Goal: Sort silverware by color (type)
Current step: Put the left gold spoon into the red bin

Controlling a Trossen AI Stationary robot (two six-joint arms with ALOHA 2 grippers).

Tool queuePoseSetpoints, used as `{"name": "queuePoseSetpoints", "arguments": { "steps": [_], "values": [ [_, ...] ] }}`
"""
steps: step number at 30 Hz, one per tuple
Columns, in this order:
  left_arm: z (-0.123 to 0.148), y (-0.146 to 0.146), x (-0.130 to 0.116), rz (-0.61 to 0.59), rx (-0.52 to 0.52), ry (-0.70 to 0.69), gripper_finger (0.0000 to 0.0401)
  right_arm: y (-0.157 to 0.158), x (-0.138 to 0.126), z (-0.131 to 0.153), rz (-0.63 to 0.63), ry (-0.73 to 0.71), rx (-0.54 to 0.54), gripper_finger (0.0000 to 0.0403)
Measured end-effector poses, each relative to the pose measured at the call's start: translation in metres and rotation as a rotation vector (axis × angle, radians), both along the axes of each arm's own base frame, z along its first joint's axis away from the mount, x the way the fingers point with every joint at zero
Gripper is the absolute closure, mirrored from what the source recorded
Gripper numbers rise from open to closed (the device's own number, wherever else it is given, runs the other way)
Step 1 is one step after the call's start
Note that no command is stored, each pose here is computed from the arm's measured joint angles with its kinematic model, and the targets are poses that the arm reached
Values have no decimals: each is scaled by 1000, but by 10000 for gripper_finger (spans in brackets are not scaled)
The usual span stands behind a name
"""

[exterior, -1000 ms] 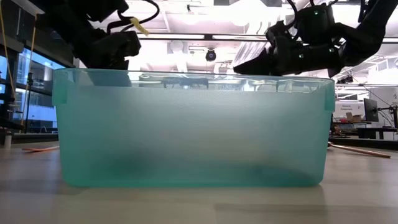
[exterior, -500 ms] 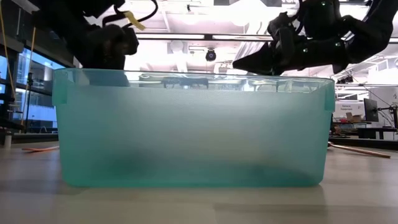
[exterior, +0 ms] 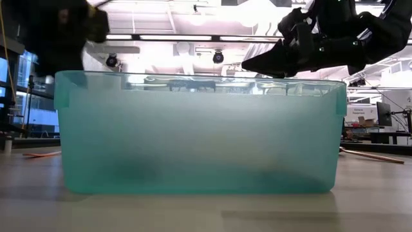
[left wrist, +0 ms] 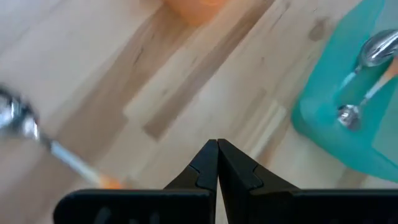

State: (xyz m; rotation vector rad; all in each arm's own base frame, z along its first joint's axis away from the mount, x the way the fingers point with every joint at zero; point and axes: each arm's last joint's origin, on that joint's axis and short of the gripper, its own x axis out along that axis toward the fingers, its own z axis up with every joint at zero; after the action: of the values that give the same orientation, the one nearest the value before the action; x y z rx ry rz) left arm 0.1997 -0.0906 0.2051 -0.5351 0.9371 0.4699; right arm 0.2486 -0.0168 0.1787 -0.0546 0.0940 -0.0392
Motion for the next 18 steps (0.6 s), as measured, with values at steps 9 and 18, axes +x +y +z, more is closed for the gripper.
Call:
{"name": "queuePoseSetpoints", "arguments": {
  "steps": [9, 18],
  "values": [
    [5, -35, -13, 251, -207, 192, 384, 9, 0, -2, 41, 25, -33, 403],
    [-28, -63, -9, 467, -401, 470, 314, 15, 0, -5, 74, 54, -75, 403]
  ]
}}
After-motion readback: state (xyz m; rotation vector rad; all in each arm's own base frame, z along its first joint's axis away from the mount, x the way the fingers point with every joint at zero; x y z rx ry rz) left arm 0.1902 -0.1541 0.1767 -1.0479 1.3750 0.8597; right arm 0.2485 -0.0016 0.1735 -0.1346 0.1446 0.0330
